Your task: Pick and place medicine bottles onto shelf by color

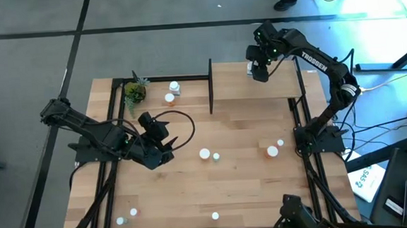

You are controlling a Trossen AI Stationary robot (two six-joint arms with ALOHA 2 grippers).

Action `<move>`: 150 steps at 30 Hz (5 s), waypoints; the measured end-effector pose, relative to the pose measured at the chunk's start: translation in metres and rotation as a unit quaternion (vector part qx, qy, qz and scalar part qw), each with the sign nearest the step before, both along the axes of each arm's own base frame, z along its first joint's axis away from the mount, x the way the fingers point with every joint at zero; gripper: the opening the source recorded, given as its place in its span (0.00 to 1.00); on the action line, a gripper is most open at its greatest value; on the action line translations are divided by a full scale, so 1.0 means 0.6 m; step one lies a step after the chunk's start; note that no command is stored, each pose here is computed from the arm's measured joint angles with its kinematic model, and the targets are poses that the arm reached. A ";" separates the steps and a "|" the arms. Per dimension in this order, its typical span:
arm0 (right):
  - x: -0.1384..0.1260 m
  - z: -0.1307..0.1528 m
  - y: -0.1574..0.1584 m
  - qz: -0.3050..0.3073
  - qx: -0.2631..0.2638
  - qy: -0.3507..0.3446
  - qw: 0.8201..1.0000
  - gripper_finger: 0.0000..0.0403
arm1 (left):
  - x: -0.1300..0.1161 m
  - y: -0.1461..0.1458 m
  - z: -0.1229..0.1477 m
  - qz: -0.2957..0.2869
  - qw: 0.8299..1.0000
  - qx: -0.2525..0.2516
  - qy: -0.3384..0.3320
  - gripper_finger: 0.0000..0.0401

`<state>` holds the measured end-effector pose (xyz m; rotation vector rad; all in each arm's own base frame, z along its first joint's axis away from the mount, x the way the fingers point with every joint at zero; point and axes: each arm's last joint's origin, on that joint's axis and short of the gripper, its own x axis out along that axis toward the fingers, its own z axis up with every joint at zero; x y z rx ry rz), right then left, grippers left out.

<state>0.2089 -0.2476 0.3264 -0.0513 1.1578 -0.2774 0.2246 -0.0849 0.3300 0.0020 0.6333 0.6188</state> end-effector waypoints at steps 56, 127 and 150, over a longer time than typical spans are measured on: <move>-0.007 0.014 0.005 -0.015 -0.030 0.004 0.999 0.58 | 0.000 0.000 0.000 0.000 1.000 0.000 0.000 0.71; -0.022 -0.036 0.081 -0.010 -0.088 0.006 0.996 0.02 | 0.000 0.000 0.000 0.000 1.000 0.000 0.000 0.71; -0.027 -0.012 0.095 -0.039 -0.122 -0.004 0.992 0.02 | 0.000 0.000 0.000 0.000 1.000 0.000 0.000 0.71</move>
